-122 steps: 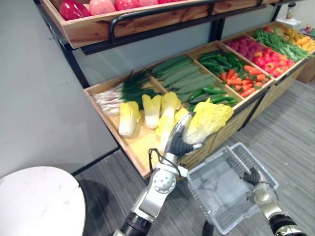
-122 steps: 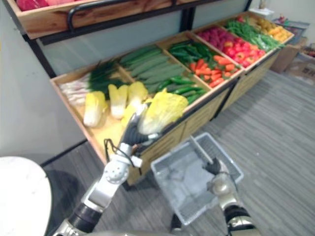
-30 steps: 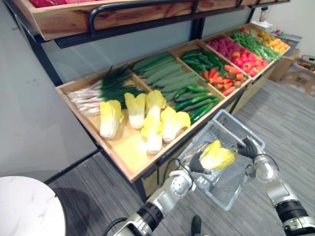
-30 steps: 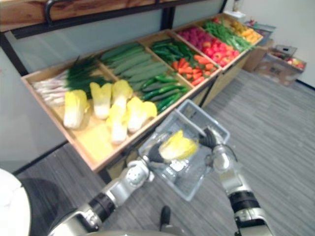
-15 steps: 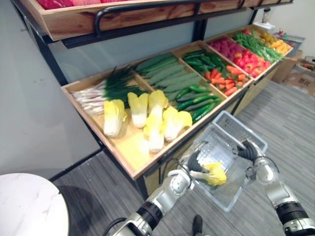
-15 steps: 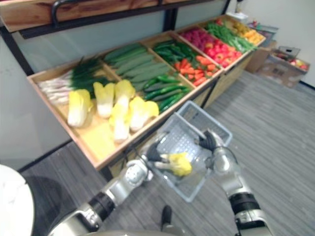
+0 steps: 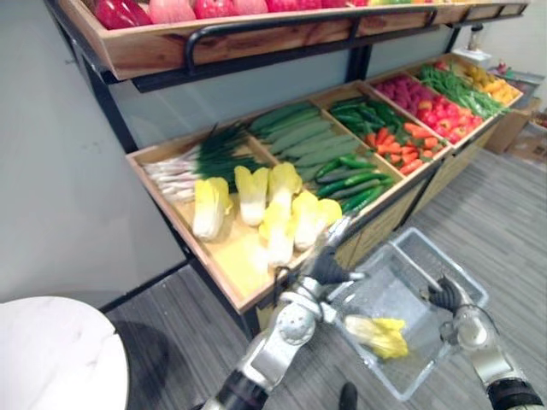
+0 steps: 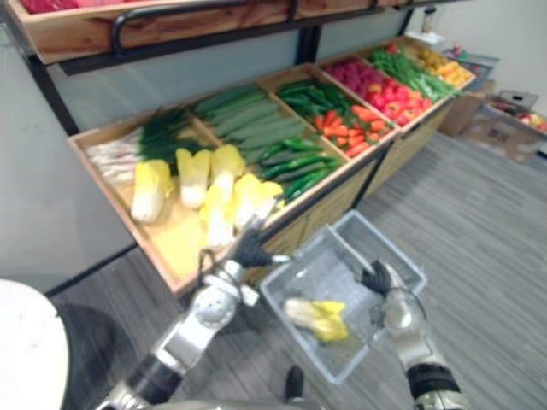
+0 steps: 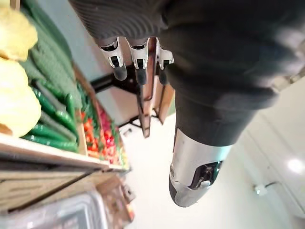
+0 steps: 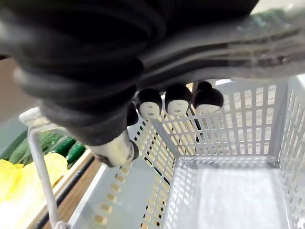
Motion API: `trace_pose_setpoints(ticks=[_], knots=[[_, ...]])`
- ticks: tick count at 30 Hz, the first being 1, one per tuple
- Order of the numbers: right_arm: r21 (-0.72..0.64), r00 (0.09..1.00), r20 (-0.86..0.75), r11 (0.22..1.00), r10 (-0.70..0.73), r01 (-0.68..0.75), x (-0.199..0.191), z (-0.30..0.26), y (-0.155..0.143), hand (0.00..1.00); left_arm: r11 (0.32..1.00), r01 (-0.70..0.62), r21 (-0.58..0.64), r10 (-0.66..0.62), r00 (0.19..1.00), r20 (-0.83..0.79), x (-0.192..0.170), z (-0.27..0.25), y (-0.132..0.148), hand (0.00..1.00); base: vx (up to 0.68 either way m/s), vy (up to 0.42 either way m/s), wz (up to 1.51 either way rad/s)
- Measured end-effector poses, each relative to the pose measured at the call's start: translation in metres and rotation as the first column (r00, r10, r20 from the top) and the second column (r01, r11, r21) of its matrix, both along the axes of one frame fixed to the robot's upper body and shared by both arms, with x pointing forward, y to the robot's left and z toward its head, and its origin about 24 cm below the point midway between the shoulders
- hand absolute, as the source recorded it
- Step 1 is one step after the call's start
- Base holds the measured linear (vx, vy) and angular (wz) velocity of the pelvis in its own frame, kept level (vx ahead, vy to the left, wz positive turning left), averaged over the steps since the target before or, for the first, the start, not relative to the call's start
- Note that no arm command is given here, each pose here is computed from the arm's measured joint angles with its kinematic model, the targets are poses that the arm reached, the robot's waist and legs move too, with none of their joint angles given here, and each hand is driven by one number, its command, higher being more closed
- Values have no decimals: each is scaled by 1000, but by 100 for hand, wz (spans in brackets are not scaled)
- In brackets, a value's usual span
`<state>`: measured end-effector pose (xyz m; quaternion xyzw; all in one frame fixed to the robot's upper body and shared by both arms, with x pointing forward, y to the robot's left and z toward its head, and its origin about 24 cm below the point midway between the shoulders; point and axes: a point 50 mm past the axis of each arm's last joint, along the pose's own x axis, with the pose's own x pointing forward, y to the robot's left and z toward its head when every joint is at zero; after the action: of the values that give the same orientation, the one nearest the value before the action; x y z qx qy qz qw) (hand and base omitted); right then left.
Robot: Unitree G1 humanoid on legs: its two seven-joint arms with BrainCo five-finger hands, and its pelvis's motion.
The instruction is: Pick vegetable in the basket
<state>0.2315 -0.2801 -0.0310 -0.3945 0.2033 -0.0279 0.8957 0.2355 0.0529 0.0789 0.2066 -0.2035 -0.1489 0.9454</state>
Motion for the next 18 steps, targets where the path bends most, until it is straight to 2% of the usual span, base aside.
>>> trace_pose_setpoints(ticks=[4, 8, 12, 15, 17, 18], knots=[[28, 994, -76, 996, -84, 86, -24, -22, -7, 100, 994, -101, -31, 101, 995, -8, -17, -2, 38, 0, -42, -4, 13], [48, 976, -158, 986, -150, 159, -45, -41, -12, 100, 983, -186, -4, 185, 981, -56, -36, -14, 65, 0, -43, -22, 13], [61, 957, -178, 968, -229, 243, -62, -53, -14, 100, 945, -325, 32, 326, 937, -128, -54, -36, 96, 0, -40, -18, 17], [60, 947, -172, 956, -272, 286, -72, -56, -18, 100, 875, -461, 149, 485, 837, -255, -65, -76, 132, 0, -37, -31, 28], [75, 931, -168, 938, -324, 339, -79, -58, -21, 100, 782, -573, 247, 623, 693, -364, -80, -110, 163, 0, -15, -57, 27], [76, 926, -171, 933, -335, 351, -82, -60, -22, 100, 752, -603, 267, 657, 648, -385, -86, -117, 171, 0, -2, -66, 38]])
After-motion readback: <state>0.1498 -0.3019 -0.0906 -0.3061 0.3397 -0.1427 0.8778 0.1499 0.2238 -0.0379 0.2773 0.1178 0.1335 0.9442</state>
